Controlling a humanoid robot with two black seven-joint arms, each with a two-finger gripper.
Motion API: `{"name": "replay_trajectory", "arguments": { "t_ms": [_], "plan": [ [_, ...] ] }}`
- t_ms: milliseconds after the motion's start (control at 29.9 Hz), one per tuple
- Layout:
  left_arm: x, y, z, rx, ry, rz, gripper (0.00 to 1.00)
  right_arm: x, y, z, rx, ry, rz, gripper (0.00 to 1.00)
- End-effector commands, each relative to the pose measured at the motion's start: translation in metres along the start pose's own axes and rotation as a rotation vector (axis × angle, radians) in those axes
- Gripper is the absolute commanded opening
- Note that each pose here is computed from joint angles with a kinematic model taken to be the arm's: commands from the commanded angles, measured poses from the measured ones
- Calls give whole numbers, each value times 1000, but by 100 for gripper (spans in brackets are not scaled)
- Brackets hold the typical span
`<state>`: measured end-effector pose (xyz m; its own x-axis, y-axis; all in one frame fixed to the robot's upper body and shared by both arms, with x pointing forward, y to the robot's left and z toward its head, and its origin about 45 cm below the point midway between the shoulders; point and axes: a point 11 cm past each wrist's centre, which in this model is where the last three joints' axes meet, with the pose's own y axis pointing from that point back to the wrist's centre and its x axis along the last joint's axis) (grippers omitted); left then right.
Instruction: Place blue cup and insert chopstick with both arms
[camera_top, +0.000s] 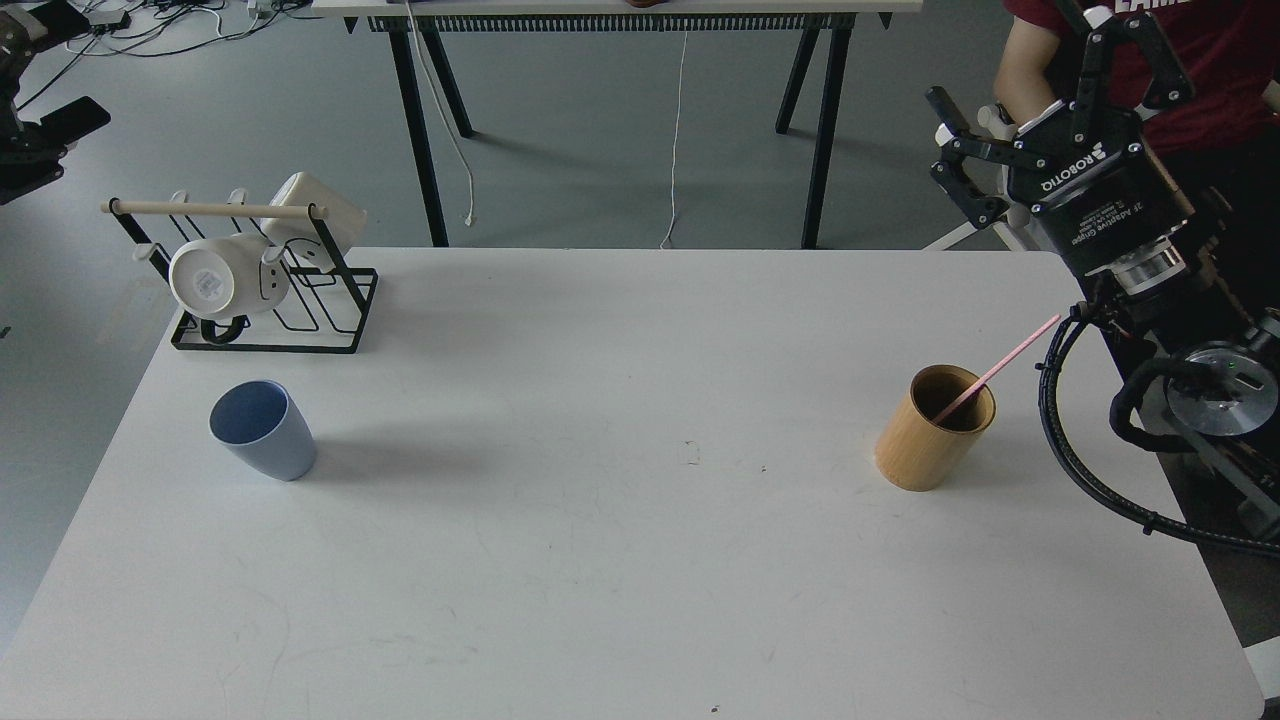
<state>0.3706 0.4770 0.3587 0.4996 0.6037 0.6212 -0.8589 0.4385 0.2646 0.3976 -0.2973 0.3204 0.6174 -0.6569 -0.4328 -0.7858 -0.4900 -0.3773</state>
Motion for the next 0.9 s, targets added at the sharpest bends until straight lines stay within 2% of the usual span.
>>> {"name": "replay_trajectory", "arguments": {
  "t_ms": [0, 100, 368, 869],
  "plan": [
    [-22, 3, -28, 164, -209, -150, 100, 2, 4, 4, -10, -5, 10, 97],
    [-42, 9, -56, 270, -284, -256, 100, 3, 6, 6, -14, -6, 14, 97],
    [-57, 13, -107, 432, -412, -329, 100, 4, 7, 7, -18, -5, 18, 97],
    [-97, -17, -121, 417, -431, -424, 100, 10, 20, 17, -36, -18, 48, 97]
  ]
}}
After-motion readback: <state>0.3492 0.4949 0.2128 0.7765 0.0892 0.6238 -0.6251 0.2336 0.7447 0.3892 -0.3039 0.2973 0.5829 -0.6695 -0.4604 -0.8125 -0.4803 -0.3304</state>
